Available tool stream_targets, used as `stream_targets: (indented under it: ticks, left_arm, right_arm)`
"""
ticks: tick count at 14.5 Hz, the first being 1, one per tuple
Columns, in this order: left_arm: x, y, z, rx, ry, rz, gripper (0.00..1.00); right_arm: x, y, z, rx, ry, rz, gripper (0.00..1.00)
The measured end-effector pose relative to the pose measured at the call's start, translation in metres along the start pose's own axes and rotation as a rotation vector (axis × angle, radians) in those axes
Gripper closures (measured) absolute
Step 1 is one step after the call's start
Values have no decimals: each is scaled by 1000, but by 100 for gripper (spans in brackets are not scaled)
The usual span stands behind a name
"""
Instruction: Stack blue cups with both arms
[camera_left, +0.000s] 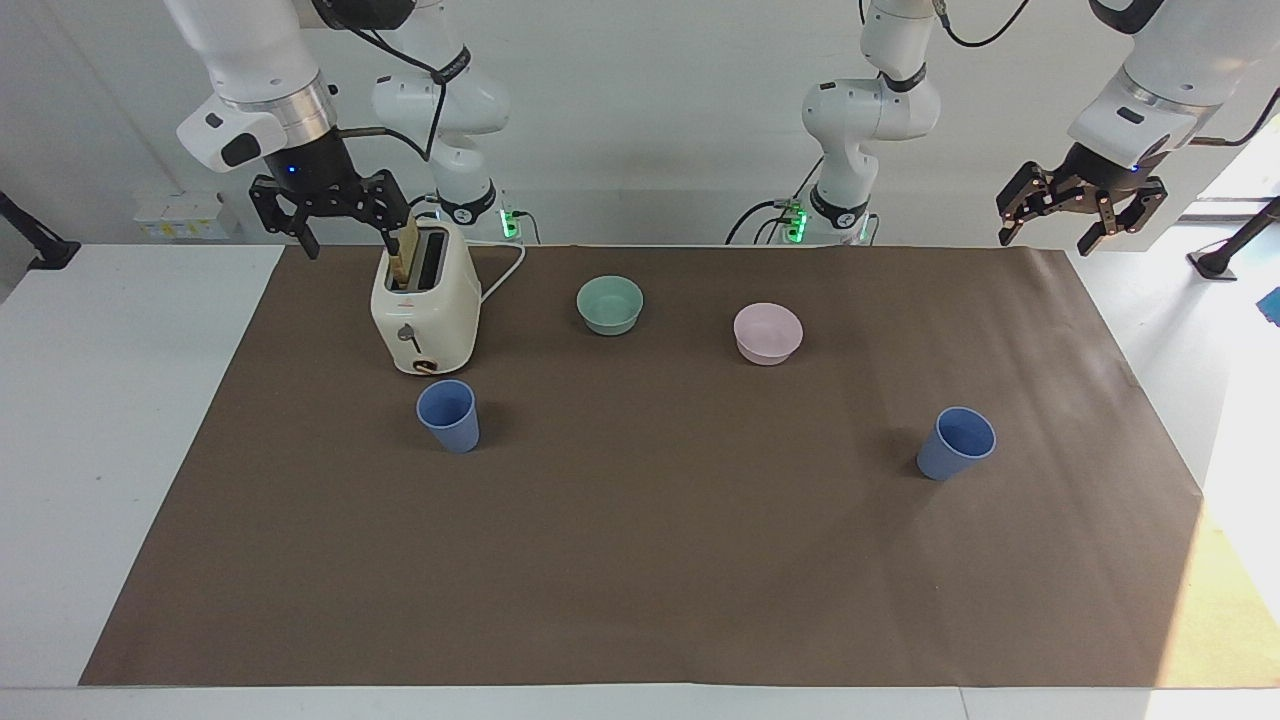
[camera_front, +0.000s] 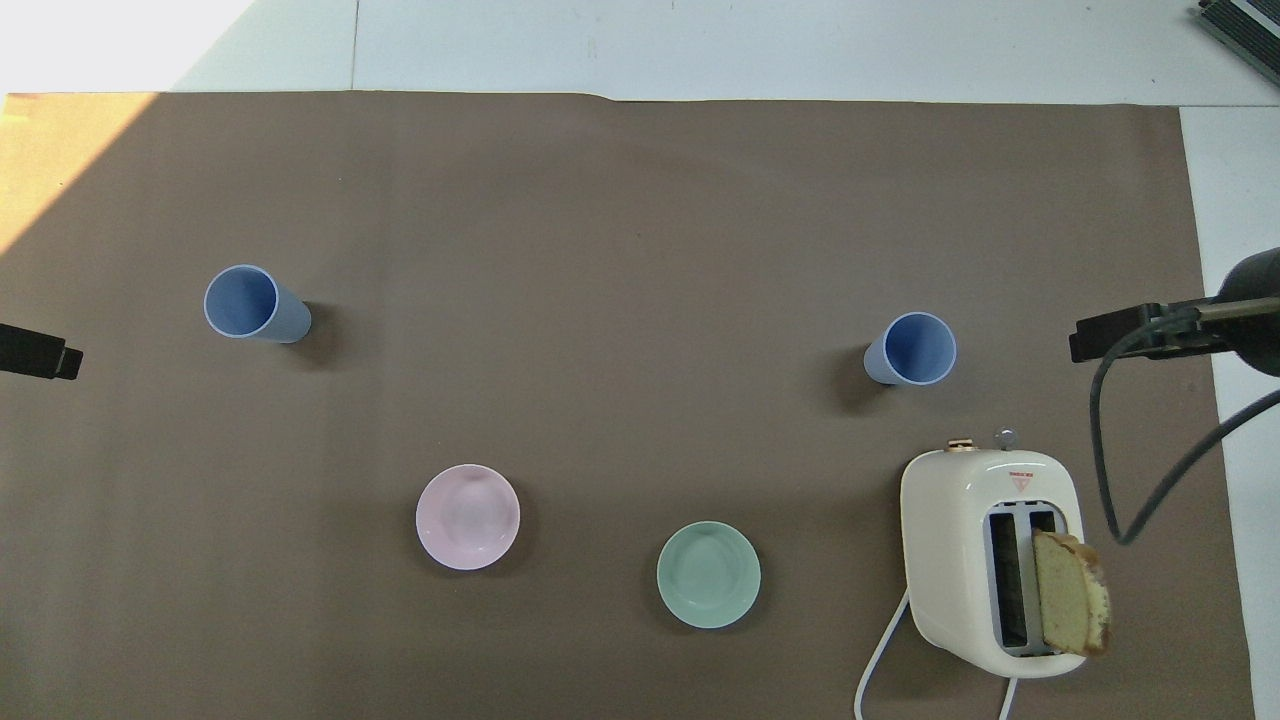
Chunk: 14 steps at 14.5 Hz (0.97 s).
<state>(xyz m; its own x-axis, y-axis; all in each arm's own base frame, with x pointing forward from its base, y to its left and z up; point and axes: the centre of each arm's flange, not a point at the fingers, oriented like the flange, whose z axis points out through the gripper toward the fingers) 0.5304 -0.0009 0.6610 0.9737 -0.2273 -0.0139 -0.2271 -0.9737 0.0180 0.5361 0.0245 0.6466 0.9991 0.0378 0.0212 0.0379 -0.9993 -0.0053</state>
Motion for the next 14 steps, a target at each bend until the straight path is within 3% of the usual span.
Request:
stream_targets:
  ticks: [14]
  left_arm:
    - [-3,0,17,-2,0,0,0]
  right_arm:
    - [0,0,0,0,0,0,0]
